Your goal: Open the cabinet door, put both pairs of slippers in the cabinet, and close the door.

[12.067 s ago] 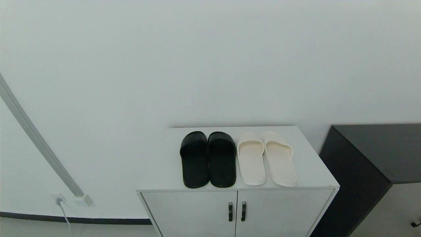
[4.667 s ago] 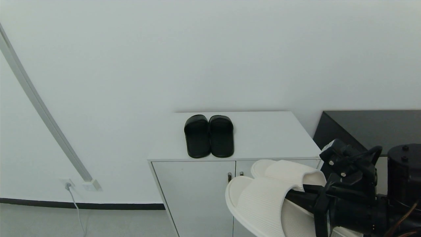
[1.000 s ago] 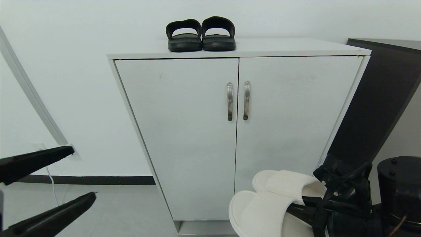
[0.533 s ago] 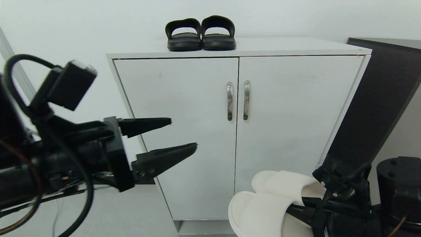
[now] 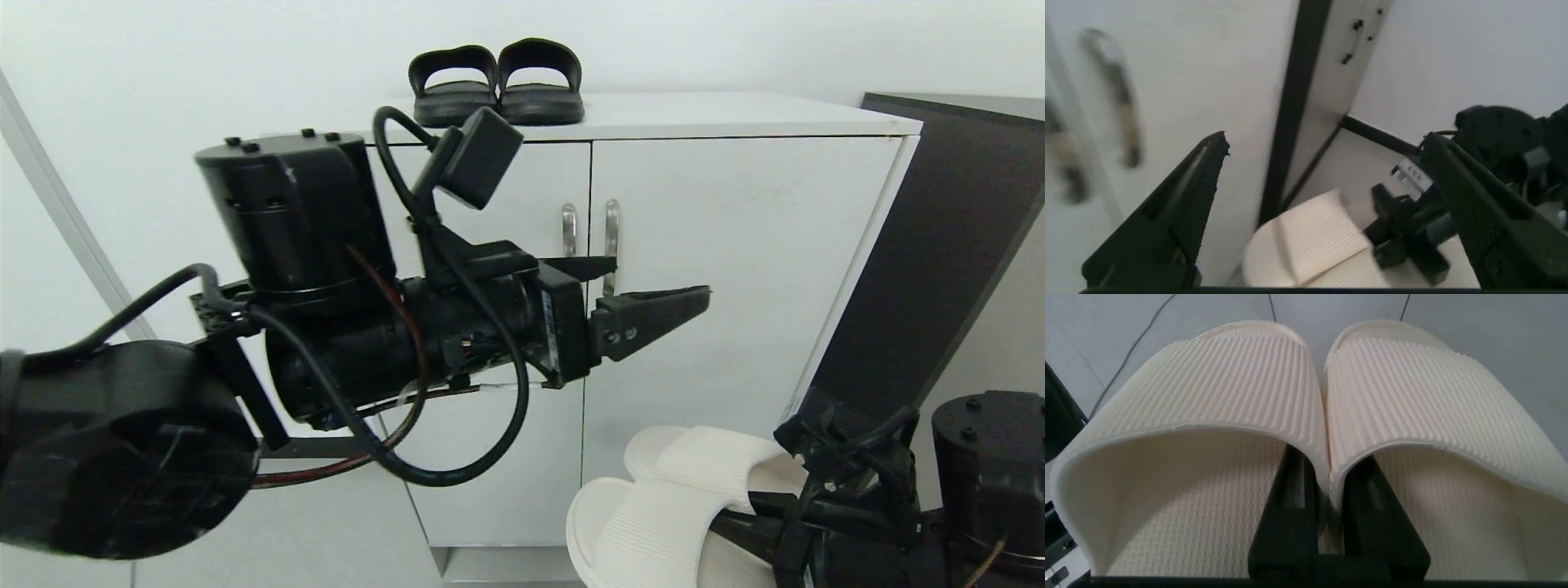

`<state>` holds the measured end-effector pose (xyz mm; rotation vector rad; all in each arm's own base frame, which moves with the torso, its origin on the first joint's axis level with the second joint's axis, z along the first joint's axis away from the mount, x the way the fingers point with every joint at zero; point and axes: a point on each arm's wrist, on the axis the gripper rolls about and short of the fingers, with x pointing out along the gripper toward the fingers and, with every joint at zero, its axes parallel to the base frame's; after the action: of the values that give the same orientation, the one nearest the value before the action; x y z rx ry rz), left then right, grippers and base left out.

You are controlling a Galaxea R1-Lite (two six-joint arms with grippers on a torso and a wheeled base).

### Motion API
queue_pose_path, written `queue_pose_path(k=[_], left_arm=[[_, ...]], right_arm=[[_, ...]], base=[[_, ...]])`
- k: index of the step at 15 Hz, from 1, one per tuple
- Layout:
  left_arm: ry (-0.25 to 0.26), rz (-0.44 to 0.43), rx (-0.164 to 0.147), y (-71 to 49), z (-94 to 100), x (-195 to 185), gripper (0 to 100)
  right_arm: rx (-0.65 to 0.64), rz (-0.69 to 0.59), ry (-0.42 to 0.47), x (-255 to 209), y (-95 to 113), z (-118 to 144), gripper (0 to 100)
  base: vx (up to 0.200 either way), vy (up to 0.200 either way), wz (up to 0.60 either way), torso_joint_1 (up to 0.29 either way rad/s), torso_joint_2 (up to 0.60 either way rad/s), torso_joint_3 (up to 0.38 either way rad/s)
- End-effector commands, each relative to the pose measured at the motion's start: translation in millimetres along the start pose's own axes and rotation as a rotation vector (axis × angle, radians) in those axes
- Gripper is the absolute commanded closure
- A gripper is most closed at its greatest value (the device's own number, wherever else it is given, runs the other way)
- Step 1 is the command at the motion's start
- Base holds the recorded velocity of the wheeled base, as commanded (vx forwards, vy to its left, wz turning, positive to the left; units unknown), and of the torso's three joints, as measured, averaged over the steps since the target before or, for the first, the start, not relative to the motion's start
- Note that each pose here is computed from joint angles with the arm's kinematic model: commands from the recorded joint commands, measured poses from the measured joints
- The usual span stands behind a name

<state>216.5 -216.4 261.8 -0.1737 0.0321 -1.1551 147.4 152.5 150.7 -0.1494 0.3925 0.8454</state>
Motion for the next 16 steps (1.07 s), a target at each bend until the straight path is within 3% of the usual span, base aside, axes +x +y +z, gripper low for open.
queue_pose_path(k=[1,3,5,7,10,13,16], left_arm=[[0.035,-0.015,-0.043,6.6,-12.9,21.5,0],[0.040,-0.071,-0.099,10.2,-9.8,20.9,0],[0.047,-0.066,-0.128,18.8,-7.5,19.7,0],[0.040,0.002,-0.130,27.4,-6.3,18.1,0],[0.005,0.076,-0.118,30.4,-0.8,23.5,0],[0.017,0.142,-0.128,33.9,4.5,29.9,0],[-0.003,0.222,-0.124,41.9,4.7,42.1,0]], right_arm=[[0.000,0.003,0.009,1.0,0.4,-1.5,100],[-0.001,0.007,0.012,1.3,1.0,-2.1,100],[-0.002,0.007,0.010,1.0,1.3,-2.2,100],[-0.004,0.008,0.010,1.0,1.7,-1.9,100],[-0.004,0.010,0.019,2.7,1.9,-3.4,100],[-0.004,0.010,0.018,2.7,1.9,-3.3,100],[-0.005,0.011,0.019,2.7,2.2,-3.4,100]], base=[[0.000,0.000,0.00,0.000,0.00,0.000],[0.000,0.000,0.00,0.000,0.00,0.000],[0.000,0.000,0.00,0.000,0.00,0.000],[0.000,0.000,0.00,0.000,0.00,0.000],[0.000,0.000,0.00,0.000,0.00,0.000],[0.000,0.000,0.00,0.000,0.00,0.000],[0.000,0.000,0.00,0.000,0.00,0.000]])
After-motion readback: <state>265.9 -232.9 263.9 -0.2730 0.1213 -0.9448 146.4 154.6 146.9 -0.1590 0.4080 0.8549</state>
